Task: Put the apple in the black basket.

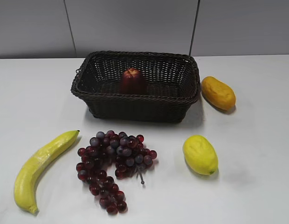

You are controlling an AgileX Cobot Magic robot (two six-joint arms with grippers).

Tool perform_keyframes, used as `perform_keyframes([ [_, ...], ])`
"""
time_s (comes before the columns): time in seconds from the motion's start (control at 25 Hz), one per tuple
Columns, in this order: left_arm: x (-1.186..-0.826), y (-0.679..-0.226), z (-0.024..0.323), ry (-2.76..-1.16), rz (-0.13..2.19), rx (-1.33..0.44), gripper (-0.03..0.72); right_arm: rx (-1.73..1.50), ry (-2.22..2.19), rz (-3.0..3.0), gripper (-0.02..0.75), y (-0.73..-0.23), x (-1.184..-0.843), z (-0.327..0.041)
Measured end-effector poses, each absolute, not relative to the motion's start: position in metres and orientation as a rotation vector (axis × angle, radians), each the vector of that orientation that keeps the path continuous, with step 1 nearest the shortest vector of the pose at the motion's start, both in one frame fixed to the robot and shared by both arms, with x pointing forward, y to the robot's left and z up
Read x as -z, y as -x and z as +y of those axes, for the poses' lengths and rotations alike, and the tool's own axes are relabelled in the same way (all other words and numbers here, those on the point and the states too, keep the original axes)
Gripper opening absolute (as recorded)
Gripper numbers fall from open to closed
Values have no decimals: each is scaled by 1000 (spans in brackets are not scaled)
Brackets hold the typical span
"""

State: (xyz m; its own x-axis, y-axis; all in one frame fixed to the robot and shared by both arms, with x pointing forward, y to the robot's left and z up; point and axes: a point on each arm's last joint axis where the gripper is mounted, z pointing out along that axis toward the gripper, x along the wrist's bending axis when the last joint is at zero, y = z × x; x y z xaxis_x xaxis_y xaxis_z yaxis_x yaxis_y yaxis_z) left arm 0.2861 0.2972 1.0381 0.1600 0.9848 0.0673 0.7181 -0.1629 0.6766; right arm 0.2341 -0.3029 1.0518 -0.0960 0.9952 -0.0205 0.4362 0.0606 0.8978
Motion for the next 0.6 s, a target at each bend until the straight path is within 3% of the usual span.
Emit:
perform_keyframes([
  [0.6,-1045,-241,301,-1722,1426,-924,590,-994,-1459,1626,573,-234,-1052,-303],
])
